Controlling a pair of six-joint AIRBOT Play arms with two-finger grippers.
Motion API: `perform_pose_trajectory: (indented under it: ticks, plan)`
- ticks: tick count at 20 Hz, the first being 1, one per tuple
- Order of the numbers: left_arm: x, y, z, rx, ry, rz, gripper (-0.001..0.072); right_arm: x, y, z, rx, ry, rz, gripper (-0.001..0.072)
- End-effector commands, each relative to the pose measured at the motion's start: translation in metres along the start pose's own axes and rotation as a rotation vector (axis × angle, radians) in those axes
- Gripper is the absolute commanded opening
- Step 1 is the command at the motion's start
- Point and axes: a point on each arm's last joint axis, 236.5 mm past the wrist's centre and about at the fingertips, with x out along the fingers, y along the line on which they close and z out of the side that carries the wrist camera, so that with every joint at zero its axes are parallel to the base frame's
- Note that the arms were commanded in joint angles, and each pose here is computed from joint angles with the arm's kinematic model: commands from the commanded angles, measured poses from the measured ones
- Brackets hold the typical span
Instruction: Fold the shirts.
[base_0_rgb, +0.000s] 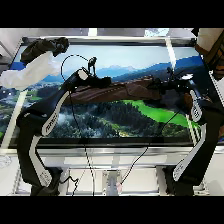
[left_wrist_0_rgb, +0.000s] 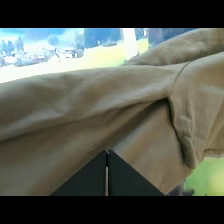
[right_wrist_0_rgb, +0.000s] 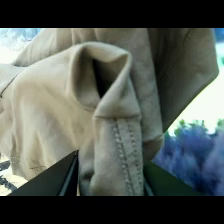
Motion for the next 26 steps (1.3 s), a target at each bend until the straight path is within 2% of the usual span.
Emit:
perform_pose_trajectory:
  ticks: [1, 2, 3, 4, 14, 19, 26]
  plan:
    - [0.005, 0.0, -0.013, 0.021, 0.047, 0.009, 0.0012, 0.003, 0.003, 0.001, -0.006, -0.003, 0.001, 0.0357]
    - [0.008, 0.002, -0.019, 0.027, 0.061, 0.015, 0.0012, 0.003, 0.004, 0.001, -0.005, -0.004, 0.005, 0.0272]
    - [0.012, 0.004, -0.022, 0.02, 0.071, 0.017, 0.0012, 0.003, 0.007, 0.0, -0.005, 0.0, 0.015, 0.0117]
    - [0.015, 0.006, -0.025, 0.005, 0.077, 0.021, 0.0013, 0.003, 0.01, -0.001, -0.018, 0.003, 0.028, 0.0031]
    - [0.017, 0.048, -0.046, -0.028, 0.153, 0.179, 0.0011, -0.029, 0.11, 0.009, -0.144, -0.065, 0.33, 0.0028]
    - [0.031, 0.06, -0.053, -0.118, 0.147, 0.204, 0.0012, -0.021, 0.166, -0.023, -0.282, 0.023, 0.377, 0.0028]
    - [0.036, 0.055, -0.062, -0.141, 0.178, 0.184, 0.0012, 0.018, 0.269, -0.063, -0.472, 0.08, 0.453, 0.0027]
